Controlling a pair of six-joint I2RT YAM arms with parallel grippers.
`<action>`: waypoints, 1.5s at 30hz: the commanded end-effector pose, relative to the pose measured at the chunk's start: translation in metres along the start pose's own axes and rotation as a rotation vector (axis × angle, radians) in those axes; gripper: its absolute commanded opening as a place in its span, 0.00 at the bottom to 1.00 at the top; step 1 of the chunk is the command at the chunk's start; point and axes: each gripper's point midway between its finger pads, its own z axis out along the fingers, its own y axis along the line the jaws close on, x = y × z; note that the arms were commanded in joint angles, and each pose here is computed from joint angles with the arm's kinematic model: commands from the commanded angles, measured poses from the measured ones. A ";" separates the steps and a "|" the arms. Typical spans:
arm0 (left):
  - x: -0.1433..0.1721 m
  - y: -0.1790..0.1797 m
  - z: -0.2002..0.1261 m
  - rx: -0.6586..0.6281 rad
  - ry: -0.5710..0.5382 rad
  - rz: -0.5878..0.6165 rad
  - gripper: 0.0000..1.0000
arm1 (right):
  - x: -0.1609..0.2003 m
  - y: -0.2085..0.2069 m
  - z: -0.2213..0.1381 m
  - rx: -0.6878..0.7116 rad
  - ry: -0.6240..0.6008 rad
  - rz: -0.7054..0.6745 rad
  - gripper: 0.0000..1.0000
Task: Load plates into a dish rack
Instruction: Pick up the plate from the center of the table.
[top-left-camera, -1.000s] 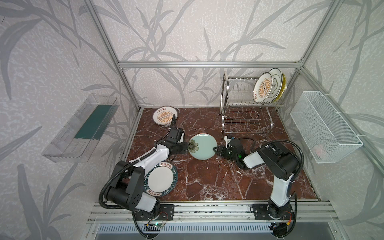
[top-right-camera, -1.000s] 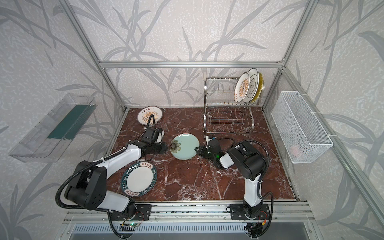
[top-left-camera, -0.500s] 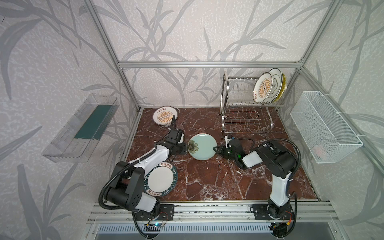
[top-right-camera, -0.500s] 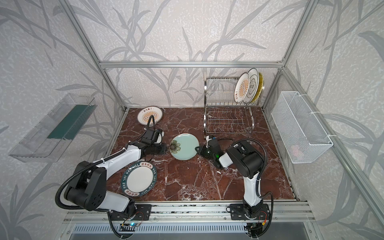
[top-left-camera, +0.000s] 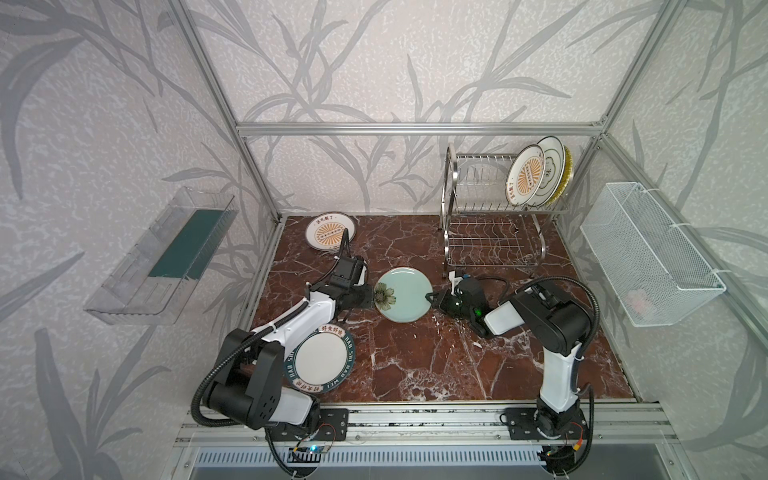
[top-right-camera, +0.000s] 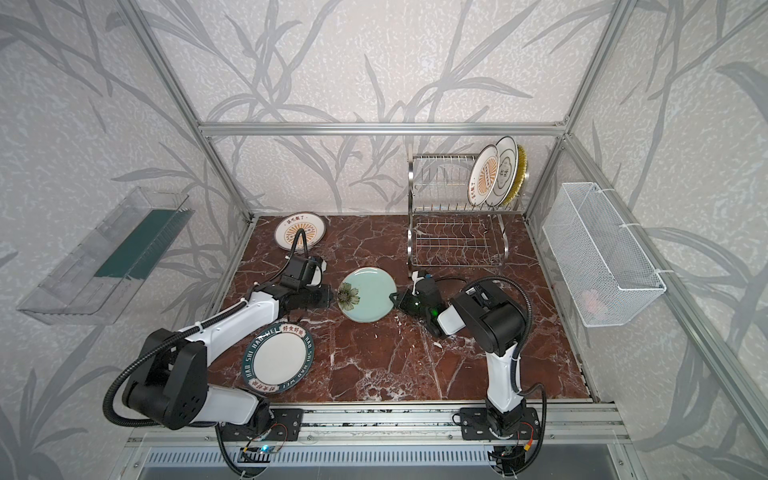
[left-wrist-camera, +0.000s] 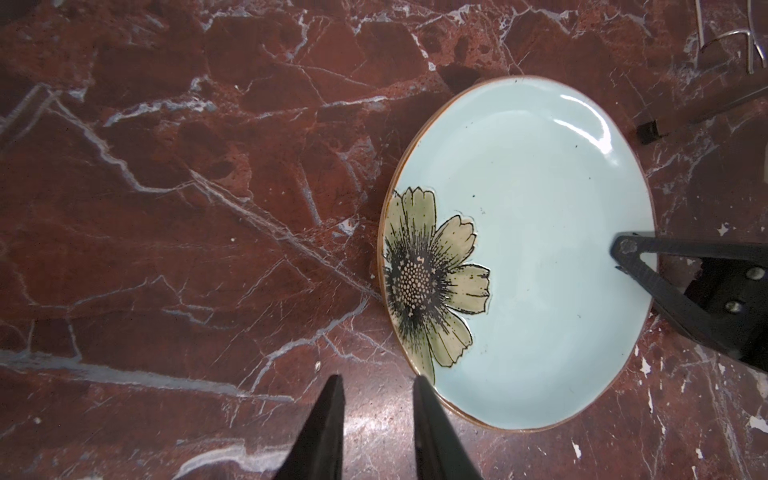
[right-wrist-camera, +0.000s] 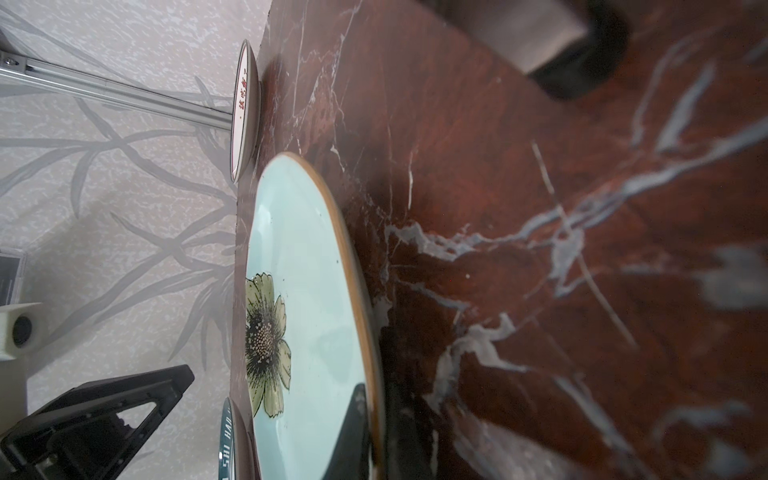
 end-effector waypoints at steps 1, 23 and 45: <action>-0.001 0.003 -0.010 -0.014 -0.013 -0.019 0.25 | -0.008 0.007 -0.010 -0.030 -0.019 -0.027 0.00; -0.020 -0.045 -0.025 0.275 -0.095 -0.086 0.32 | -0.030 0.062 -0.053 -0.161 -0.022 -0.128 0.00; -0.019 -0.048 -0.014 0.299 -0.089 -0.117 0.28 | -0.033 0.113 -0.079 -0.338 -0.014 -0.170 0.00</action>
